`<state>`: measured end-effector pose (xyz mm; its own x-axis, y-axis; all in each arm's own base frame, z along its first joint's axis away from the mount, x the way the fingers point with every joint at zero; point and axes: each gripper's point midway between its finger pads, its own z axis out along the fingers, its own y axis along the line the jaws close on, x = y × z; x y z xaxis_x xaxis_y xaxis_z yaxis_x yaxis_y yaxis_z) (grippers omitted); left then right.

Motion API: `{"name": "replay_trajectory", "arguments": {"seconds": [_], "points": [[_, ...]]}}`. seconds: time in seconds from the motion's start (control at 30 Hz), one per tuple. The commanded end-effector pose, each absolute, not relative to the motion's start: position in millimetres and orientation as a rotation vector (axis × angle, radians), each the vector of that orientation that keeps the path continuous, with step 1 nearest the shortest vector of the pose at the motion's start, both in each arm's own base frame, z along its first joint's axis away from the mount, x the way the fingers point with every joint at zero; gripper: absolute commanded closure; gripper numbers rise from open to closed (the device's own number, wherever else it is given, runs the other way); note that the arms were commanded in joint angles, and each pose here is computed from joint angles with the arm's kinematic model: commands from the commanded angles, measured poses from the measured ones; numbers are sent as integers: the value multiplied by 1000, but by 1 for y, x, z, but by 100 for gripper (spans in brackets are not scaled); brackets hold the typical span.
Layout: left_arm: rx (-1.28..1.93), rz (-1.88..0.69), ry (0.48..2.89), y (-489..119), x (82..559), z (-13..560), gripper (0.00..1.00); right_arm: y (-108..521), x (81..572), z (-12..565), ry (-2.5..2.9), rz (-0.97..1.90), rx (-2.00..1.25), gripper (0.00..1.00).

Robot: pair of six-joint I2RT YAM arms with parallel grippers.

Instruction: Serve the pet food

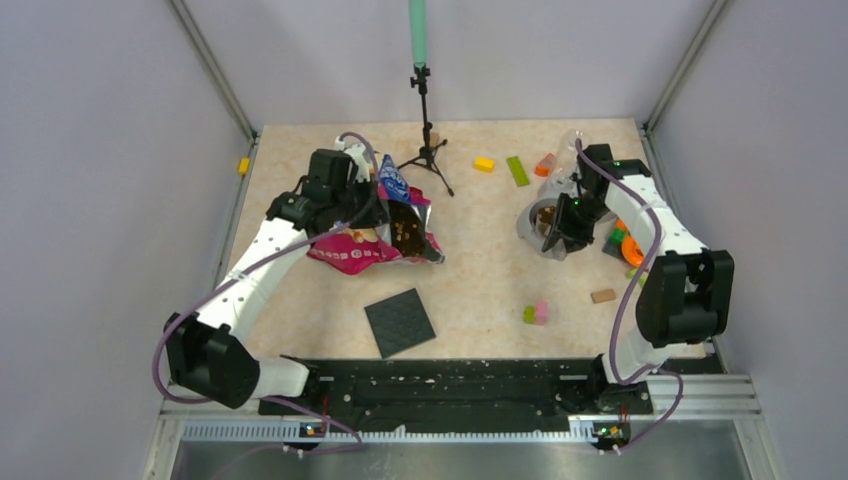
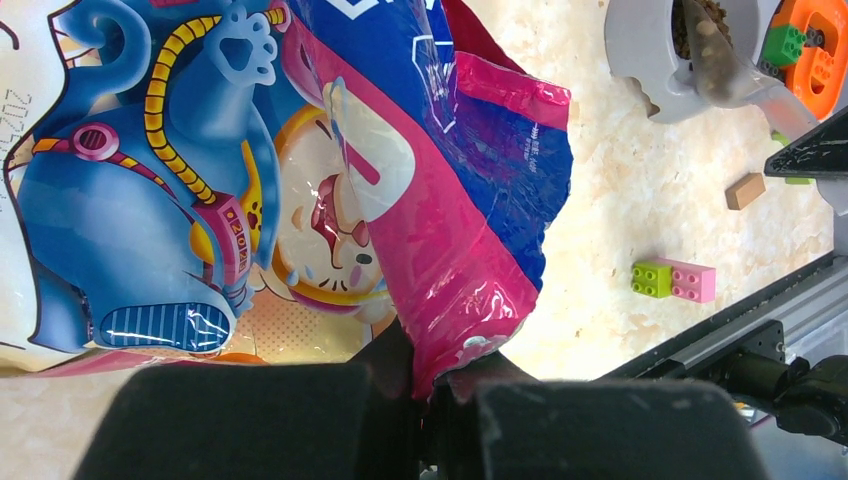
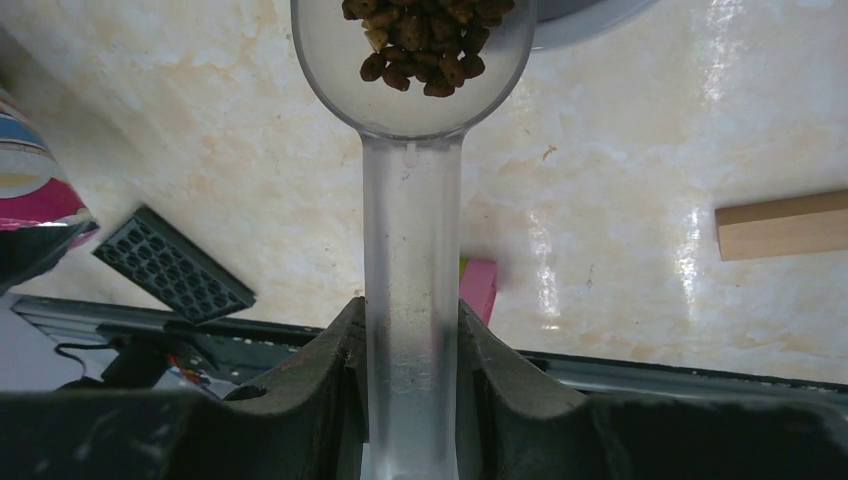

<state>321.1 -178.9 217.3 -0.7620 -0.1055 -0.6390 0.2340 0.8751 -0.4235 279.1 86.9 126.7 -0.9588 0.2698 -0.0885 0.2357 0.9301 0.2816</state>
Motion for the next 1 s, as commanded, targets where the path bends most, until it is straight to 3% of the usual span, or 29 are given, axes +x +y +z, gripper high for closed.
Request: {"name": "replay_trajectory", "arguments": {"seconds": [0.0,0.33,0.97], "points": [[87,-597,2194,-168,337,253,100,93,291,147,2926,537,525,100],[73,-596,2194,-166,335,250,100,90,286,162,2968,583,777,100],[47,-596,2181,-162,329,250,100,113,277,185,2932,868,933,100]]}}
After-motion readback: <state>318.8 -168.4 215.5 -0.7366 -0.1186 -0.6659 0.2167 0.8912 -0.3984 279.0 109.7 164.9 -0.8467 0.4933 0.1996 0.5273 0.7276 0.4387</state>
